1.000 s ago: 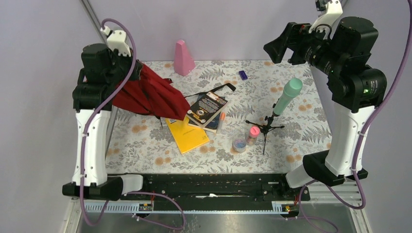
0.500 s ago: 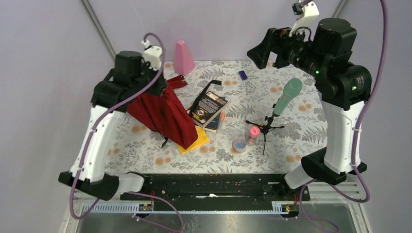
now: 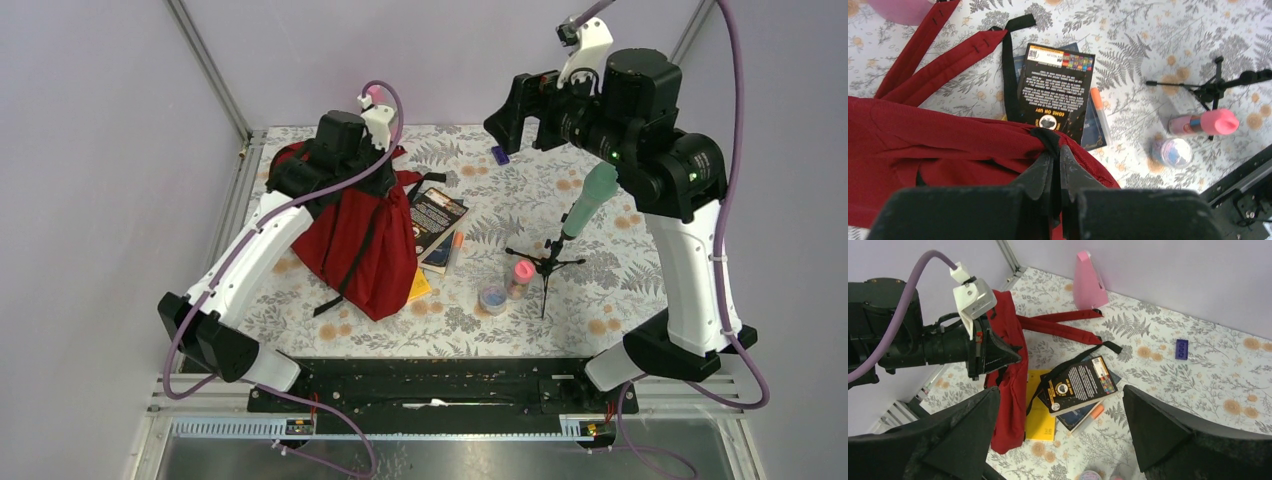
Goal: Pack the student bag
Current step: Adjust the student bag at the center of the board.
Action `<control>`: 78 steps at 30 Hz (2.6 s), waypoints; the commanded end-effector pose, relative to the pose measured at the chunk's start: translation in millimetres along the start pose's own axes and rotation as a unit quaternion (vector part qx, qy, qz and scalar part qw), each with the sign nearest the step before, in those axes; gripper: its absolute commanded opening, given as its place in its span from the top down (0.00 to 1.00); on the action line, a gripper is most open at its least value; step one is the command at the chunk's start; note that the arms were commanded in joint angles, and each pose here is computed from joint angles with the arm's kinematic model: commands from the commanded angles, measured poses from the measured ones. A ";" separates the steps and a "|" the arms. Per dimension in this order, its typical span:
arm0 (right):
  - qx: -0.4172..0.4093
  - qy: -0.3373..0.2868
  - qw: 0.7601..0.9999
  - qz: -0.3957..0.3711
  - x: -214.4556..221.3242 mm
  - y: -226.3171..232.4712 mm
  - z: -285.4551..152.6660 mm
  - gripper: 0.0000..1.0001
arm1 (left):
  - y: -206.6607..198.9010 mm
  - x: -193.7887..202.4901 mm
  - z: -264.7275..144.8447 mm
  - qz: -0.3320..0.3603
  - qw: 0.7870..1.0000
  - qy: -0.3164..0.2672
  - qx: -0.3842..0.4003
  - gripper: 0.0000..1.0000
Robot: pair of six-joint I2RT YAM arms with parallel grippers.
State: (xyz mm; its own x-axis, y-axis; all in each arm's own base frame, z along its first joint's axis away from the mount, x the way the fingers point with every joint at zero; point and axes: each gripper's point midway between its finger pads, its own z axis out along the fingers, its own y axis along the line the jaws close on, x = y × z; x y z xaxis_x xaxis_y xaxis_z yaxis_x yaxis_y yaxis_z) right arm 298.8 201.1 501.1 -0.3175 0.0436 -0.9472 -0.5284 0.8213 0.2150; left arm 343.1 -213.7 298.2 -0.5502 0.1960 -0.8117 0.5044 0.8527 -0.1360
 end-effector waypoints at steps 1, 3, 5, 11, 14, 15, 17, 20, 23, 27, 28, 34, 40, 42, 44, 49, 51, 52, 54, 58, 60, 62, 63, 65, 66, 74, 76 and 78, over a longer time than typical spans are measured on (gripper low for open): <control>0.037 -0.034 0.998 -0.026 -9.2 -7.3 -3.6 0.00 | -2.3 -24.4 7.1 -0.035 0.997 -0.070 0.005 1.00; 0.045 -0.035 0.998 -0.027 -3.0 -10.1 -0.8 0.00 | -9.0 -15.5 20.4 -0.047 0.997 -0.060 0.027 0.89; 0.044 -0.041 0.998 -0.027 -1.0 -8.9 0.6 0.00 | -17.2 -12.7 27.6 -0.050 0.996 -0.052 0.052 0.63; 0.034 -0.047 0.998 -0.032 6.0 -2.2 2.4 0.00 | -14.6 -37.1 -0.3 -0.028 0.992 -0.114 0.043 0.10; 0.037 -0.050 0.997 -0.037 10.3 -2.5 3.8 0.00 | -6.6 -36.3 -22.6 -0.019 0.990 -0.137 0.029 0.02; 0.037 -0.050 0.997 -0.038 12.7 -2.4 5.1 0.00 | -1.9 -32.5 -28.2 -0.019 0.990 -0.135 0.025 0.01; 0.041 -0.050 0.997 -0.039 17.4 -4.0 7.3 0.00 | 12.0 -17.4 -34.1 -0.030 0.993 -0.116 0.011 0.01; 0.032 -0.045 0.998 -0.038 29.9 -1.3 13.6 0.00 | 44.6 23.0 -33.3 -0.066 0.994 -0.077 -0.029 0.01; 0.022 -0.038 0.998 -0.037 42.0 3.6 23.1 0.00 | 76.1 64.8 -29.0 -0.114 0.990 -0.039 -0.071 0.01; 0.012 -0.012 0.999 -0.031 60.9 12.4 38.5 0.00 | 103.6 111.4 -20.1 -0.182 0.976 0.006 -0.121 0.01; 0.005 -0.004 1.000 -0.029 67.3 17.3 42.3 0.00 | 107.7 121.3 -16.5 -0.201 0.972 0.020 -0.119 0.01; -0.039 0.058 0.997 0.017 119.3 51.1 66.6 0.00 | 114.8 136.2 -1.4 -0.233 0.966 0.041 -0.104 0.01; -0.033 0.124 0.990 0.059 176.2 70.6 90.5 0.00 | 123.3 141.0 11.3 -0.217 0.967 0.072 -0.109 0.01; -0.027 0.137 0.988 0.069 191.4 72.8 97.1 0.00 | 129.6 147.3 16.1 -0.214 0.966 0.086 -0.120 0.01; -0.017 0.154 0.984 0.083 208.9 71.1 104.5 0.01 | 133.5 152.9 21.4 -0.212 0.964 0.098 -0.126 0.01; 0.002 0.209 0.973 0.098 261.3 64.9 120.7 0.10 | 137.0 157.1 32.2 -0.206 0.963 0.119 -0.128 0.01; 0.010 0.236 0.966 0.108 285.5 62.2 125.7 0.13 | 136.7 156.8 37.5 -0.200 0.964 0.125 -0.124 0.01; 0.012 0.245 0.963 0.115 295.0 62.7 127.9 0.14 | 135.8 158.0 40.1 -0.197 0.964 0.130 -0.123 0.01; 0.019 0.259 0.957 0.128 313.7 60.8 131.5 0.14 | 133.6 161.4 46.2 -0.190 0.964 0.140 -0.121 0.01; 0.046 0.268 0.952 0.141 341.9 50.3 138.8 0.15 | 134.4 174.7 55.7 -0.171 0.962 0.165 -0.135 0.05; 0.060 0.279 0.949 0.137 354.8 44.7 142.5 0.14 | 133.9 180.0 58.8 -0.166 0.961 0.175 -0.136 0.09; 0.063 0.289 0.946 0.135 365.2 43.8 147.6 0.14 | 131.8 182.6 62.2 -0.166 0.961 0.180 -0.132 0.19; 0.059 0.292 0.945 0.134 369.1 44.9 151.1 0.14 | 130.8 183.5 63.2 -0.166 0.961 0.181 -0.130 0.24; 0.056 0.297 0.944 0.132 375.4 46.1 158.3 0.14 | 129.3 187.6 66.0 -0.165 0.960 0.188 -0.128 0.31; 0.055 0.297 0.944 0.130 376.9 46.7 162.0 0.14 | 128.6 189.8 66.9 -0.164 0.959 0.191 -0.127 0.36; 0.075 0.289 0.951 0.082 380.9 32.7 183.2 0.19 | 119.2 195.8 70.3 -0.144 0.960 0.203 -0.126 0.76; 0.086 0.281 0.953 0.071 377.6 25.4 185.7 0.28 | 117.4 194.7 69.8 -0.141 0.961 0.201 -0.126 0.89; 0.094 0.276 0.954 0.068 373.5 17.3 187.6 0.45 | 114.9 193.1 69.5 -0.142 0.962 0.199 -0.121 0.99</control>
State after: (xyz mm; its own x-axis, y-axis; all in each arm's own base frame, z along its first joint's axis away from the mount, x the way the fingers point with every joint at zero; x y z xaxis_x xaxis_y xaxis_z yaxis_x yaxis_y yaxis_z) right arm 288.1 336.9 79.7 -0.8346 -0.1317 -0.5349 -0.3103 0.9147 0.2589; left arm 331.3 -101.6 73.7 -0.9039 0.0619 -0.4233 0.1282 0.9832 -0.1299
